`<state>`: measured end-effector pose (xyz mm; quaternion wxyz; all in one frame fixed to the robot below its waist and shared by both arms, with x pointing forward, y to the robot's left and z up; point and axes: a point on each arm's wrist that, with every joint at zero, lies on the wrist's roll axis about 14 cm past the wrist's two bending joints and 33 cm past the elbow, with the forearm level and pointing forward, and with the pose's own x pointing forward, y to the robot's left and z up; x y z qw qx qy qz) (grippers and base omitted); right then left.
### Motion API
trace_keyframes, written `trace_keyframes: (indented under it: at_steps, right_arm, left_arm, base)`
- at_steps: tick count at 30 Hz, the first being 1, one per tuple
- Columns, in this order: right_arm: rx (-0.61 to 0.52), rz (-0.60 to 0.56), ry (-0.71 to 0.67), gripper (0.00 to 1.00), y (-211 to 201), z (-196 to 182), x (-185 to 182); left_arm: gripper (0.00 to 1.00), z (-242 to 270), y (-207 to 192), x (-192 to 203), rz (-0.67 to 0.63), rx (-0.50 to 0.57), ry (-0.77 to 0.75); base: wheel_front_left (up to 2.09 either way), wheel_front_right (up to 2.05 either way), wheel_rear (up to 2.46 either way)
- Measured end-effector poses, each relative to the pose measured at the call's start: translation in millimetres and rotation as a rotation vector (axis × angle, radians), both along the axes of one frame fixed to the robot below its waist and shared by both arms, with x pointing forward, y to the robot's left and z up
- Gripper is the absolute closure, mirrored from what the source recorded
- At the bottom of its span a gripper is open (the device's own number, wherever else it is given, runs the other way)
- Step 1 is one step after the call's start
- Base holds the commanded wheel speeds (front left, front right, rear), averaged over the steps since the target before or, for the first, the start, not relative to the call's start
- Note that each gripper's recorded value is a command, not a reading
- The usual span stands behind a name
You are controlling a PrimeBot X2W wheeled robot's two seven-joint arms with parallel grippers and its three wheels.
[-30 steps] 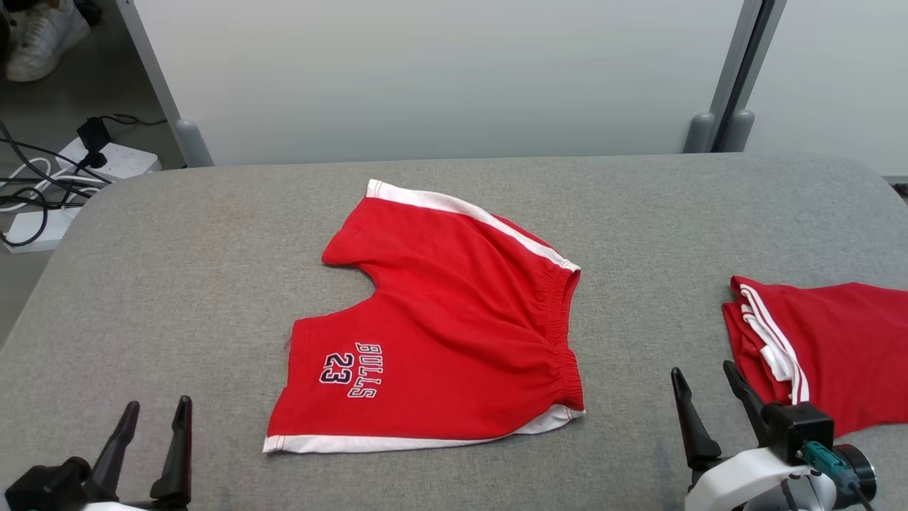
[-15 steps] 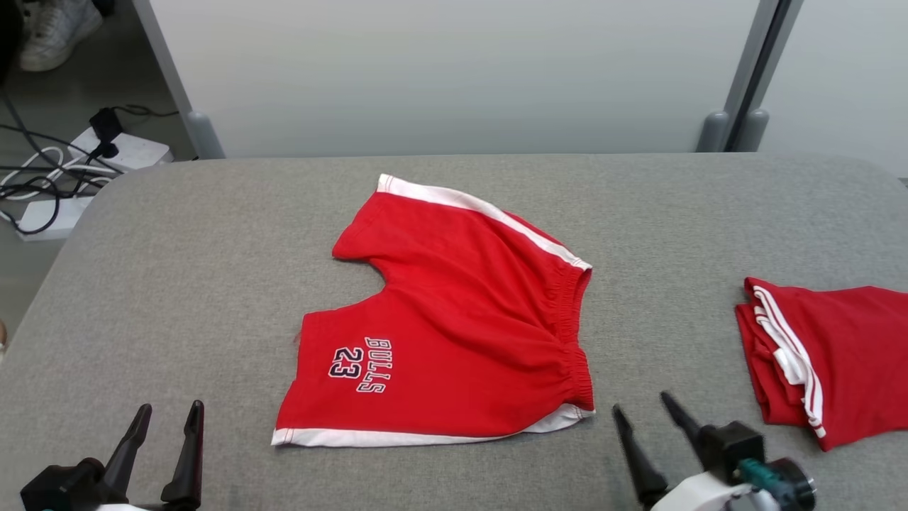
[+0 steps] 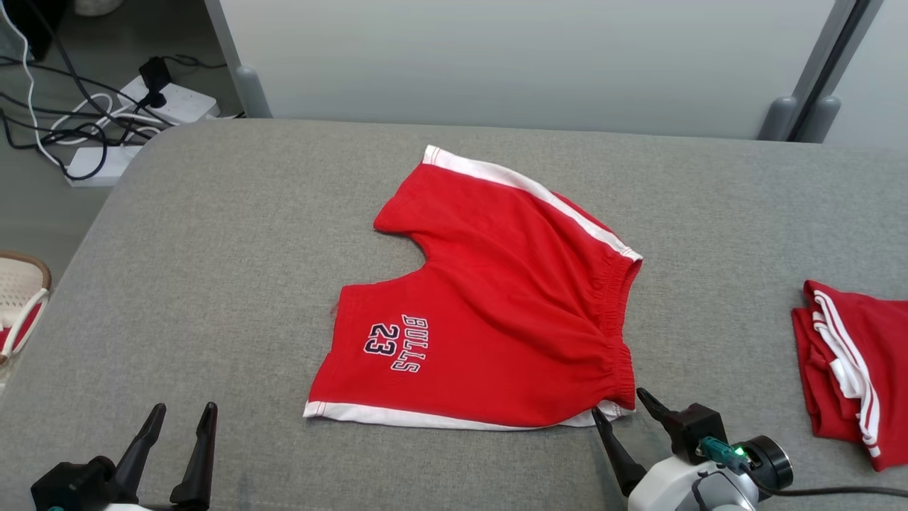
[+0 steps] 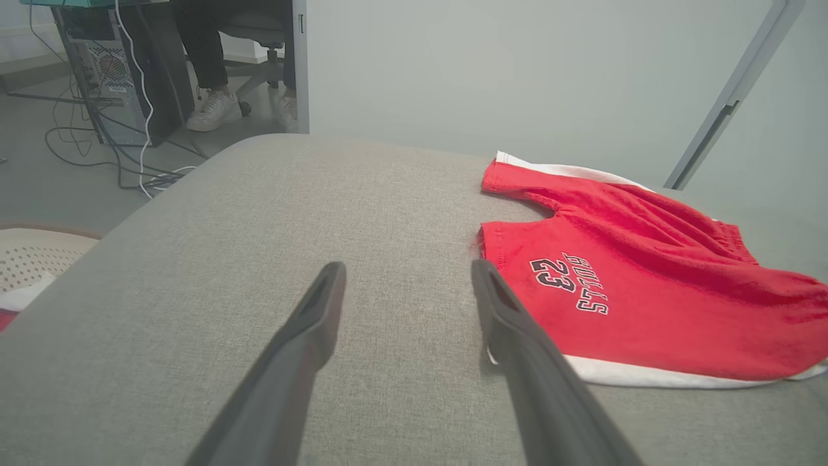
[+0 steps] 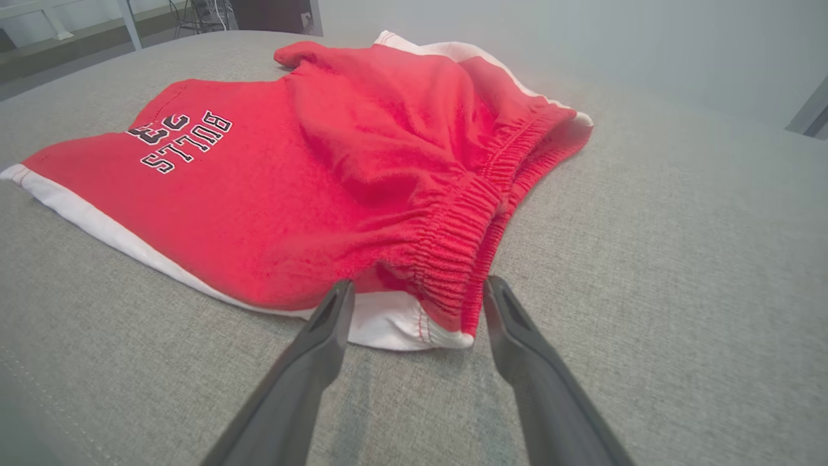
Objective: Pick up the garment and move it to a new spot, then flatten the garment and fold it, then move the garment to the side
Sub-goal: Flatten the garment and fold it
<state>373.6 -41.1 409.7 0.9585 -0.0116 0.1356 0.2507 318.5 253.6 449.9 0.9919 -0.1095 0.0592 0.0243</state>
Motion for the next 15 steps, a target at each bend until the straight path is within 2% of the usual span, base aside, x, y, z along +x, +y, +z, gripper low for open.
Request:
trace_keyframes:
  at_steps: [3, 4, 5, 6, 9, 12, 15]
  right_arm:
    - [-0.023, 0.015, 0.029, 0.0, 2.6, -8.1, 1.3]
    - [-0.028, 0.018, 0.035, 0.03, 2.7, -10.1, 2.2]
    - [-0.041, 0.026, 0.051, 0.2, 3.7, -14.3, 3.1]
    - [-0.041, 0.026, 0.051, 0.53, 3.7, -14.3, 3.1]
    - [-0.049, 0.033, 0.076, 0.82, 4.7, -21.0, 1.4]
    - [-0.055, 0.041, 0.092, 1.0, 5.7, -25.5, 0.4]
    - [-0.057, 0.039, 0.094, 1.0, 5.2, -25.5, 4.1]
  left_arm:
    - [0.0, -3.9, 1.7, -1.3, 0.007, -0.004, 0.014]
    - [0.0, -4.9, 2.1, -1.5, 0.01, -0.009, 0.017]
    - [0.0, -6.8, 2.5, -1.6, 0.015, -0.021, 0.024]
    - [0.0, -6.8, 2.5, -1.6, 0.015, -0.021, 0.024]
    - [0.0, -10.3, 0.3, -0.9, 0.003, -0.024, 0.038]
    - [0.0, -12.8, 1.0, 1.0, -0.005, -0.023, 0.05]
    - [0.0, -16.9, -5.2, 3.9, -0.03, -0.029, 0.065]
  base:
    - [0.0, 0.0, 0.0]
    - [0.0, 0.0, 0.0]
    - [0.0, 0.0, 0.0]
    - [0.0, 0.0, 0.0]
    - [0.0, 0.0, 0.0]
    - [0.0, 0.0, 0.0]
    - [0.0, 0.0, 0.0]
